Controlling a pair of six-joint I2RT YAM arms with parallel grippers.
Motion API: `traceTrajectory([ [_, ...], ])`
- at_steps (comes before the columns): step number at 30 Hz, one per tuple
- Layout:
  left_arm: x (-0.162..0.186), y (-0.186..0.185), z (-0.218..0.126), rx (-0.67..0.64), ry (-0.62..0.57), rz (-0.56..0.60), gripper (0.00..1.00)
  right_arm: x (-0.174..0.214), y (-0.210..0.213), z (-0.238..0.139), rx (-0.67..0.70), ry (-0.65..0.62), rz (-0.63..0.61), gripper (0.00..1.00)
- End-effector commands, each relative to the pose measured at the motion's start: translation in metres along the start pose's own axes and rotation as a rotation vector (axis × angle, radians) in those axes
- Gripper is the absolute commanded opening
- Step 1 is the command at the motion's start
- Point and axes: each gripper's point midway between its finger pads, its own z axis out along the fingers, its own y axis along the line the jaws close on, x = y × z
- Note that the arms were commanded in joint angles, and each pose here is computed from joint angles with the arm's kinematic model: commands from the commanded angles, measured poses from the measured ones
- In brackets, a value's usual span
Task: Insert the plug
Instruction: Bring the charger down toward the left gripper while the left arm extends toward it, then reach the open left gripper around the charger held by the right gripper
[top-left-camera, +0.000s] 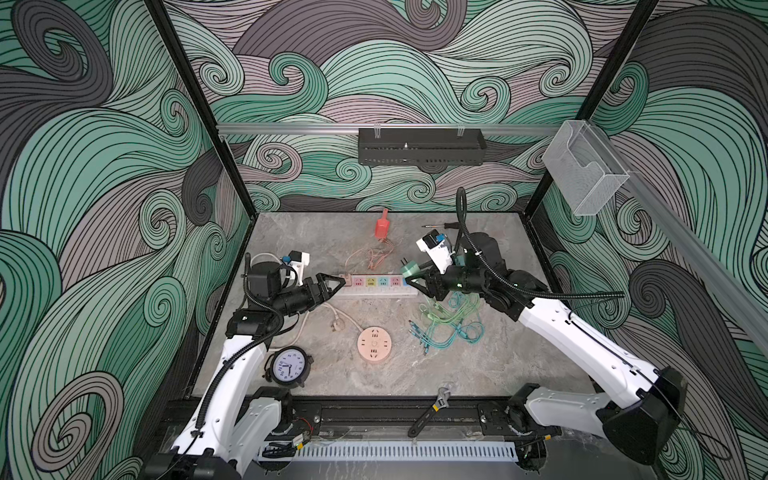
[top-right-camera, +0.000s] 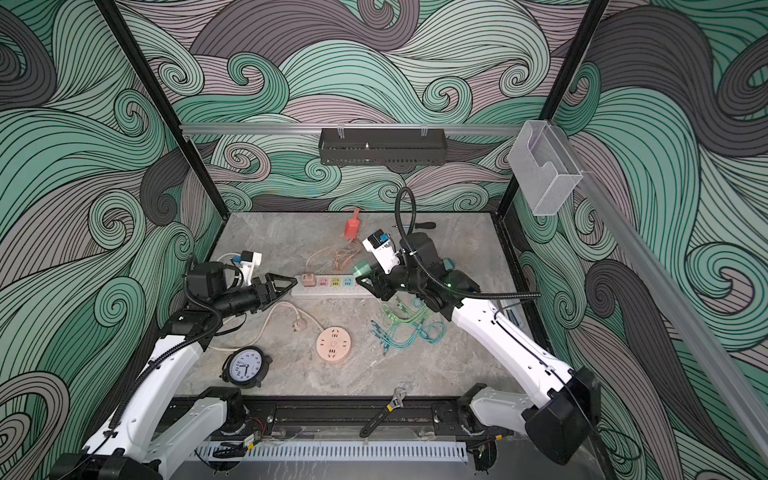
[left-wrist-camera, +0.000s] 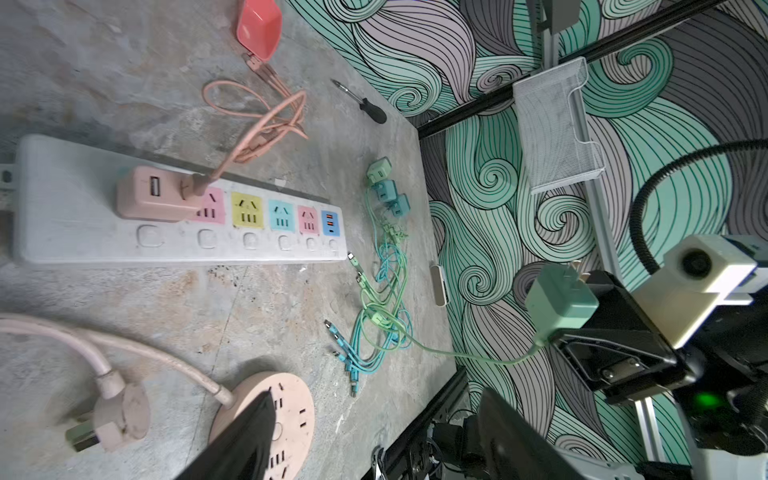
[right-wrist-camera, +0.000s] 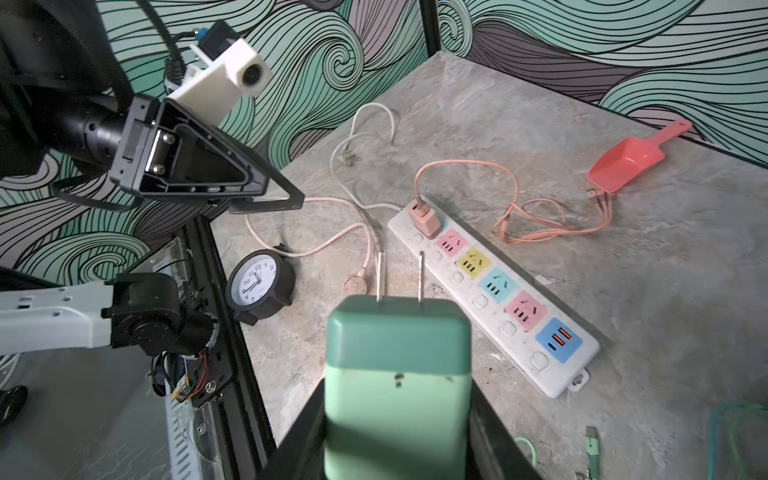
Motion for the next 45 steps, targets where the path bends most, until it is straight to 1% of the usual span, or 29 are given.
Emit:
traceTrajectory([
  [1, -0.004, -0.046, -0.002, 0.167, 0.047, 0.061, 0.8, -0.005, 0.017, 0.007, -0.075, -0.016, -0.076, 0.3],
  [3, 0.001, -0.057, 0.0, 0.214, 0.095, 0.071, 0.8, -0.003, 0.023, 0.01, -0.097, -0.008, -0.097, 0.3],
  [5, 0.007, -0.067, 0.002, 0.242, 0.134, 0.088, 0.81, 0.004, 0.028, 0.014, -0.116, 0.024, -0.105, 0.31],
  [9, 0.017, -0.084, 0.008, 0.292, 0.196, 0.125, 0.81, 0.006, 0.038, 0.019, -0.145, 0.036, -0.131, 0.31],
  [18, 0.037, -0.105, 0.024, 0.349, 0.312, 0.17, 0.81, 0.01, 0.054, 0.023, -0.177, 0.071, -0.185, 0.31],
  [26, 0.047, -0.106, 0.035, 0.348, 0.371, 0.17, 0.8, 0.009, 0.065, 0.021, -0.194, 0.074, -0.23, 0.31],
  [31, 0.051, -0.108, 0.037, 0.348, 0.388, 0.182, 0.78, 0.01, 0.068, 0.023, -0.193, 0.088, -0.251, 0.31],
  [39, 0.056, -0.107, 0.041, 0.35, 0.417, 0.175, 0.71, 0.01, 0.07, 0.025, -0.183, 0.091, -0.278, 0.31],
  [45, 0.061, -0.109, 0.042, 0.358, 0.435, 0.182, 0.64, 0.009, 0.068, 0.027, -0.166, 0.09, -0.289, 0.31],
])
